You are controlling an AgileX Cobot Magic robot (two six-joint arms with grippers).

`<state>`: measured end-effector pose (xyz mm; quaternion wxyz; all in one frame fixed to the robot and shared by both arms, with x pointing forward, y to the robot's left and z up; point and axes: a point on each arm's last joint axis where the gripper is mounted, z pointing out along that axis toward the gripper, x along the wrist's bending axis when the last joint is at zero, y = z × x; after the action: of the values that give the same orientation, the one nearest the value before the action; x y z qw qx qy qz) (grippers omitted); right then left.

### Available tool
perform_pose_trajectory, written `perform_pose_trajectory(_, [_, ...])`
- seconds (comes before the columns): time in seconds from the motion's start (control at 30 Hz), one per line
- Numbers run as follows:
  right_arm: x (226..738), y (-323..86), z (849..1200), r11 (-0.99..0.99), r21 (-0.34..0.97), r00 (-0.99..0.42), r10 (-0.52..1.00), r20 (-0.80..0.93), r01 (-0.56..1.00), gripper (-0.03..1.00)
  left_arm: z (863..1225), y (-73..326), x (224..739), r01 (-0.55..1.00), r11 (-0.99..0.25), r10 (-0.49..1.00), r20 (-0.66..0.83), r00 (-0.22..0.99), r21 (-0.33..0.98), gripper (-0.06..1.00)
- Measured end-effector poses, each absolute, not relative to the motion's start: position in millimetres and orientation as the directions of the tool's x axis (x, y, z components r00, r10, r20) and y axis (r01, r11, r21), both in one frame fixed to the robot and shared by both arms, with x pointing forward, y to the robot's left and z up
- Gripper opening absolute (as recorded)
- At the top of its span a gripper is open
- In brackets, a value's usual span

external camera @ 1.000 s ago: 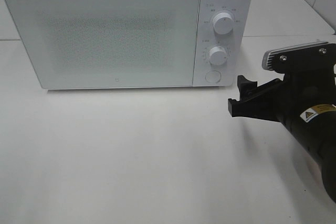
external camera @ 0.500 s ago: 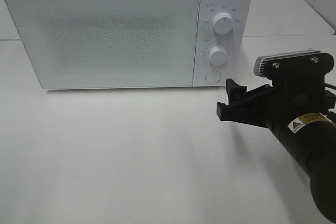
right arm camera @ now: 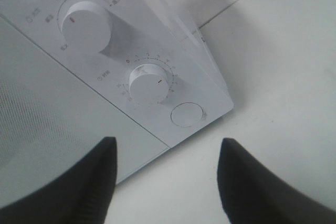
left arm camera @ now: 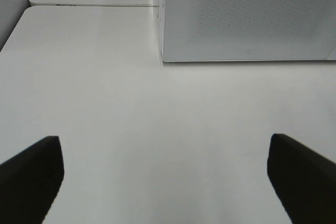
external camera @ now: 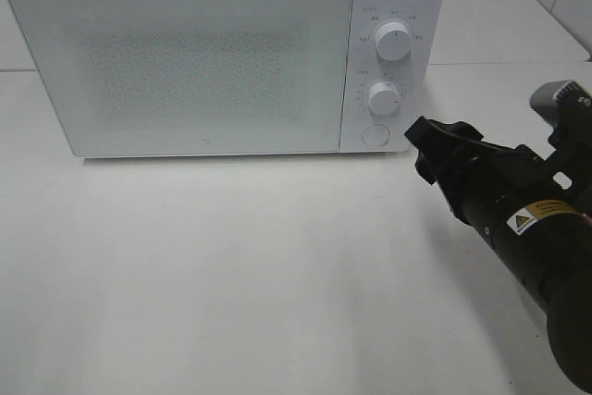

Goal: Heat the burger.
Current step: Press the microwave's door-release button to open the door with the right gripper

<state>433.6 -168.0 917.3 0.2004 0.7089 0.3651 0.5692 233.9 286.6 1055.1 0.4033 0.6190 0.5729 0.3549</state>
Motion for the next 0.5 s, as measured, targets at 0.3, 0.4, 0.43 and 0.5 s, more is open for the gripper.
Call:
perform_pose_trajectory(0.3, [433.5,-167.4,917.3,-0.910,0.343,0.200,0.390,0.899,0.231,0.22,1055.1,286.6,233.9,0.423,-0.018,0.996,-0.023,0.092,0.906,0.97])
perform_pose_trajectory(0.4, [433.2,-165.7,917.0,-0.943,0.244,0.221,0.294,0.930,0.227,0.11,1055.1,286.6,233.9,0.423,-0.018,0.996,-0.023,0.092,0.906,0.97])
perform_pose_trajectory(0.43, [433.0,-165.3,916.7,-0.948,0.224,0.228,0.275,0.934,0.228,0.08,1055.1,286.7,233.9,0.423,-0.019,0.996,-0.022,0.091,0.906,0.97])
perform_pose_trajectory(0.5, [432.4,-164.0,915.5,-0.952,0.191,0.244,0.249,0.937,0.238,0.03,1055.1,286.7,233.9,0.423,-0.019,0.996,-0.022,0.091,0.906,0.97])
